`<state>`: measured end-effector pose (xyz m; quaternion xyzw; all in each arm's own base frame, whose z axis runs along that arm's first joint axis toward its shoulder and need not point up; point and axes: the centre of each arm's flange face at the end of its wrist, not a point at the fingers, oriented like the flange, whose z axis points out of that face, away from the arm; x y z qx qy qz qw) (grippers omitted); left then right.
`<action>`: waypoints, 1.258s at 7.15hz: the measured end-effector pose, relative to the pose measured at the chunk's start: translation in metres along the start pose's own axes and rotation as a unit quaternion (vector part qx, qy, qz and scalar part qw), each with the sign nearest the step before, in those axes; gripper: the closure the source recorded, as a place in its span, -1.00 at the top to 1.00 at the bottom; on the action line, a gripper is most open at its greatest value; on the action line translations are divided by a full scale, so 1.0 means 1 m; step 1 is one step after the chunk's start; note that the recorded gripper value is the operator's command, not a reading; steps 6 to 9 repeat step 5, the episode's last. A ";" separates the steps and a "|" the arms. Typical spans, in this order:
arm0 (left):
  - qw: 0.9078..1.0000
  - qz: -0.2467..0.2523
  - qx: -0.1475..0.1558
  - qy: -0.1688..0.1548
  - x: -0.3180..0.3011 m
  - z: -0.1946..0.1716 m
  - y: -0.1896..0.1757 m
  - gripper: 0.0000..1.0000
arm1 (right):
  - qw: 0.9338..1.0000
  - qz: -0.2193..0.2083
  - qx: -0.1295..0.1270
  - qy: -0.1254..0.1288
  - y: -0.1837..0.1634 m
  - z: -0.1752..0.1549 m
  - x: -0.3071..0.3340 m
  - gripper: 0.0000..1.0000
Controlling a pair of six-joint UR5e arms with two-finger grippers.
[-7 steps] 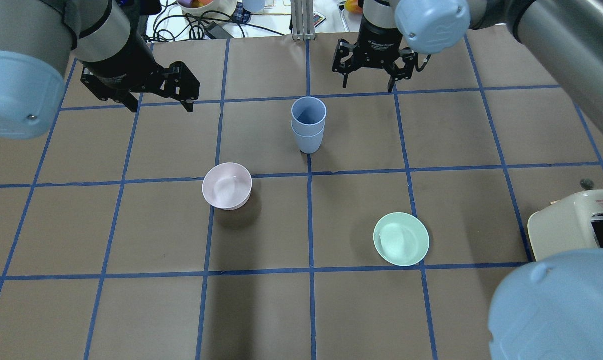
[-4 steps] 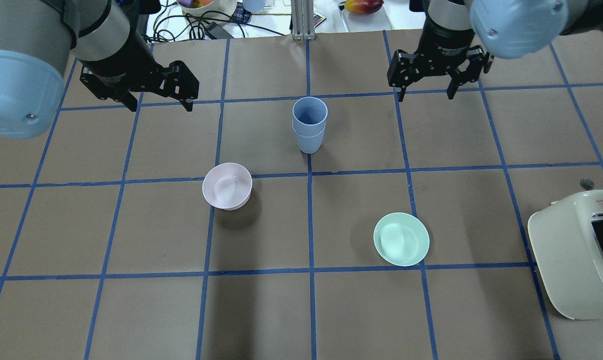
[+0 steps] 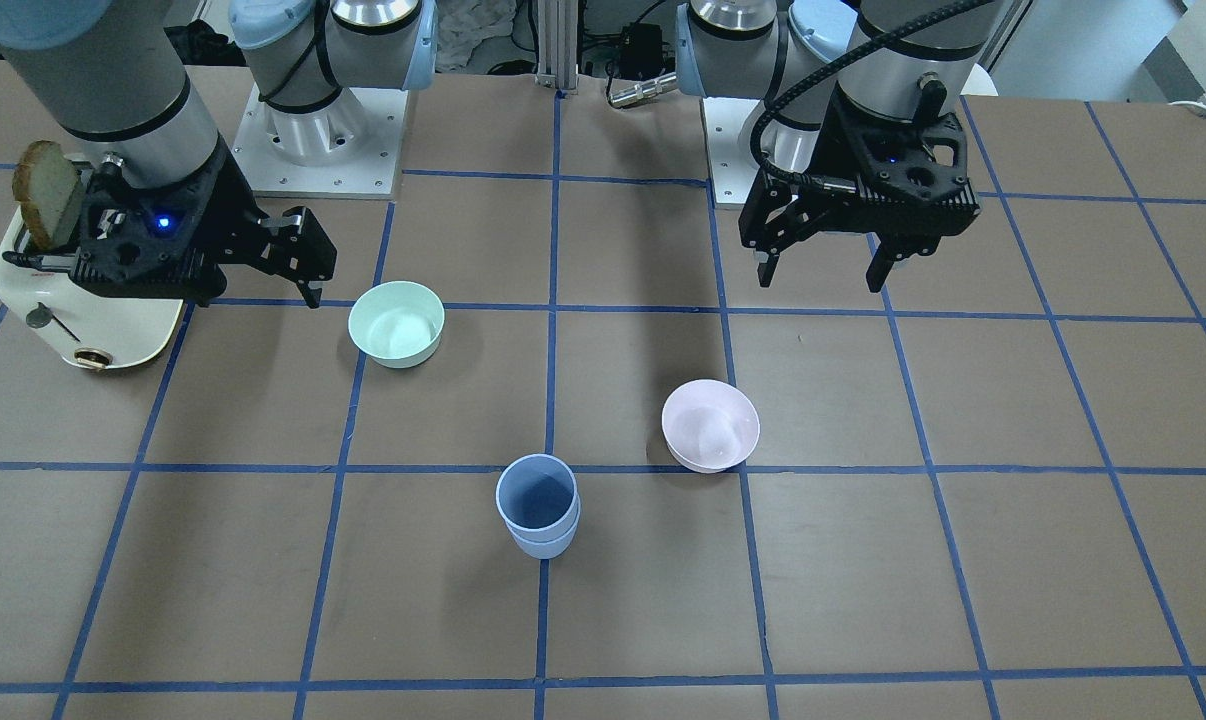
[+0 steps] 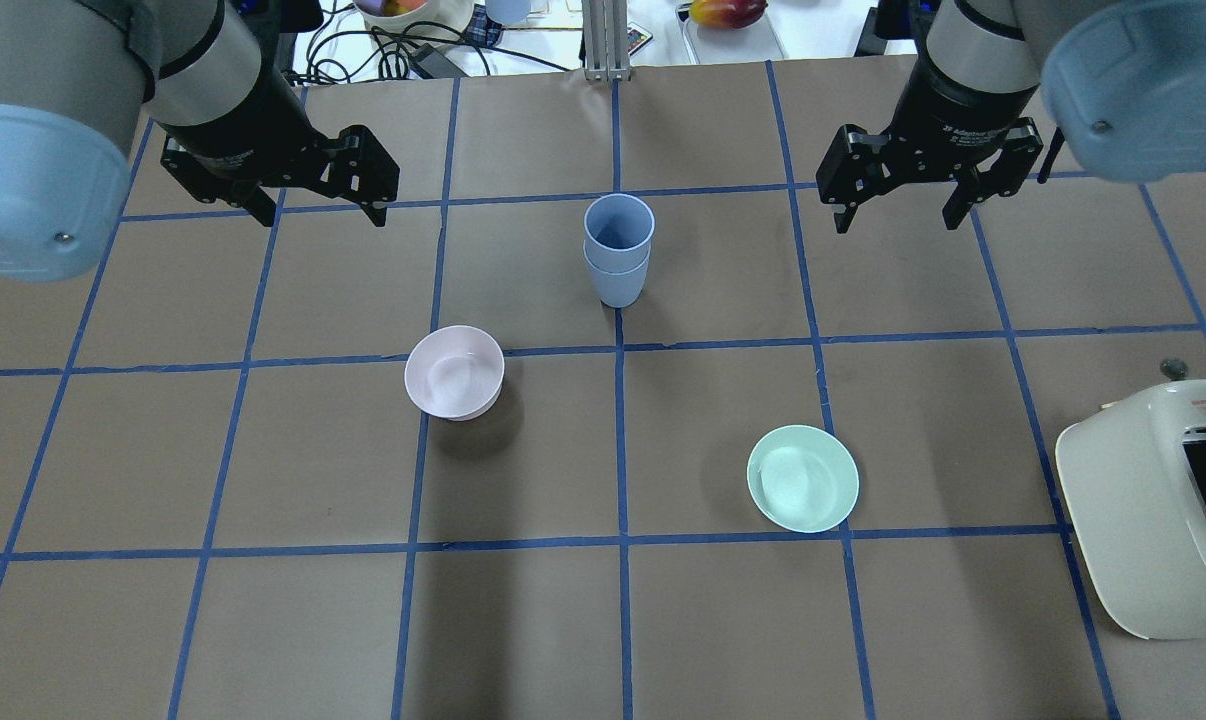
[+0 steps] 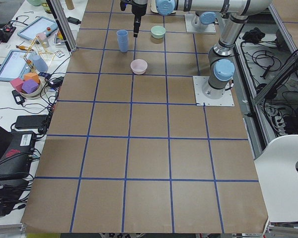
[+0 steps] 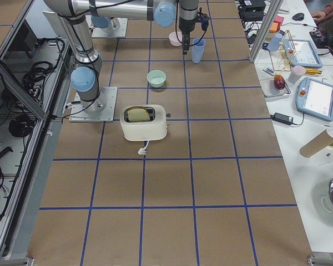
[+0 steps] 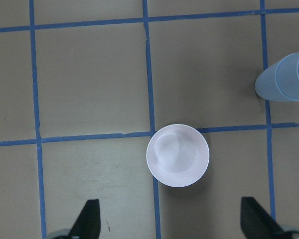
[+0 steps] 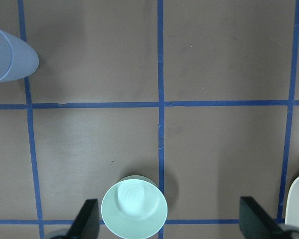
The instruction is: Stack blue cups with both arms
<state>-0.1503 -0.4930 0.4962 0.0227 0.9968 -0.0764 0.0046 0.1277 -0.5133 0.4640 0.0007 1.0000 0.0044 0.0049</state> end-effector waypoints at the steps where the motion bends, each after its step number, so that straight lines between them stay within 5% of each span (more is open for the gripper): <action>1: 1.000 0.000 0.000 0.000 0.000 0.000 0.001 1.00 | 1.000 -0.001 0.000 0.000 0.007 -0.007 0.000 1.00; 9: 1.000 0.000 0.000 0.000 0.000 -0.001 0.002 1.00 | 1.000 -0.002 -0.009 -0.001 0.019 -0.017 -0.001 1.00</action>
